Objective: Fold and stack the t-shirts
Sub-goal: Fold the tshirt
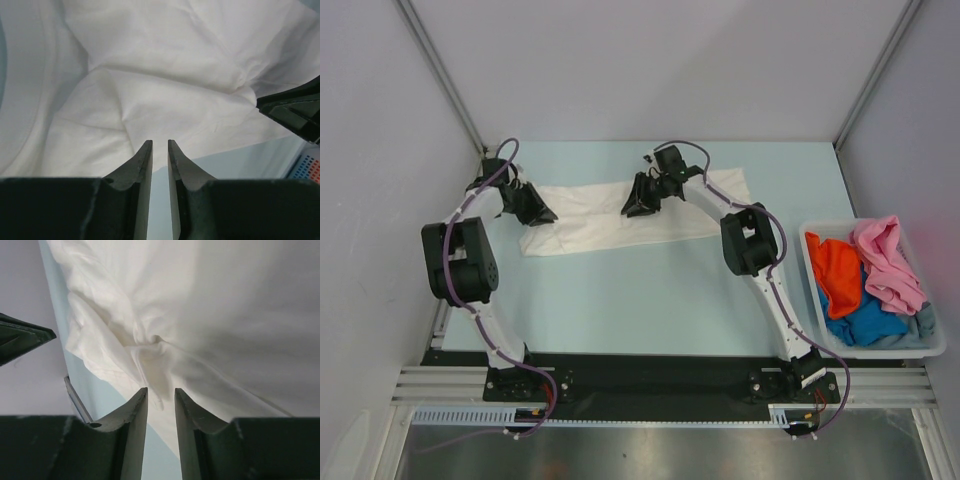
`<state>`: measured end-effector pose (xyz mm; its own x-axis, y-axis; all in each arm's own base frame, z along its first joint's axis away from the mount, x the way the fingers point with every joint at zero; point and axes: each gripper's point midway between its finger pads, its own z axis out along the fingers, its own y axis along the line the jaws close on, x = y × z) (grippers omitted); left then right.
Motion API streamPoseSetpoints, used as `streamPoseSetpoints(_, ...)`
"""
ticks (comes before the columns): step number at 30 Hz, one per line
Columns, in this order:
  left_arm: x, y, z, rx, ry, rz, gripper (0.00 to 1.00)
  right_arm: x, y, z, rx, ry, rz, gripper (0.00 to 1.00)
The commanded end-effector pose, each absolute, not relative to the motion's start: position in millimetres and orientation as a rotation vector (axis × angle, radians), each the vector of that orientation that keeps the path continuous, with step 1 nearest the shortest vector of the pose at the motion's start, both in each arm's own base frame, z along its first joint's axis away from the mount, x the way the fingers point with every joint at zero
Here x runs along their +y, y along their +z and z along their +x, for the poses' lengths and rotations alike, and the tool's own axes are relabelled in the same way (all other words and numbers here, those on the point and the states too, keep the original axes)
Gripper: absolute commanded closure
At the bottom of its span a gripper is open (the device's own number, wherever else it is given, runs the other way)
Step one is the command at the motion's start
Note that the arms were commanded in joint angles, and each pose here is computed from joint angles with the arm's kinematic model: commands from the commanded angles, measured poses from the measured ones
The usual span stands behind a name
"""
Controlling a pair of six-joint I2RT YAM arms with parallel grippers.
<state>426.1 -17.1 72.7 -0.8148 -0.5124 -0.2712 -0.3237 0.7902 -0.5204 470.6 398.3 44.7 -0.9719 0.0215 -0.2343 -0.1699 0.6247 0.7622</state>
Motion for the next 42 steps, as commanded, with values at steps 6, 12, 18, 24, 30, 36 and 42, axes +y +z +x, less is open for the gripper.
streamPoseSetpoints(6, -32, 65, 457, 2.495, -0.812, -0.616, 0.77, 454, 120, 472, 2.373, 1.495, -0.217, 0.82)
streamPoseSetpoints(12, -28, 46, 458, 2.524, -0.775, -0.641, 0.77, 466, 87, 466, 2.428, 1.592, -0.096, 0.97)
streamPoseSetpoints(18, -21, 24, 451, 2.580, -0.714, -0.653, 0.77, 456, 48, 481, 2.449, 1.581, 0.036, 1.00)
streamPoseSetpoints(24, -20, 20, 448, 2.586, -0.693, -0.655, 0.76, 434, 10, 497, 2.484, 1.516, 0.128, 1.00)
streamPoseSetpoints(30, -13, 31, 447, 2.574, -0.635, -0.638, 0.75, 406, 14, 521, 2.451, 1.461, 0.168, 1.00)
streamPoseSetpoints(36, -11, 59, 451, 2.527, -0.622, -0.609, 0.64, 401, 54, 522, 2.405, 1.469, 0.084, 1.00)
streamPoseSetpoints(42, -19, 102, 454, 2.454, -0.655, -0.563, 0.52, 396, 100, 521, 2.356, 1.459, 0.014, 0.98)
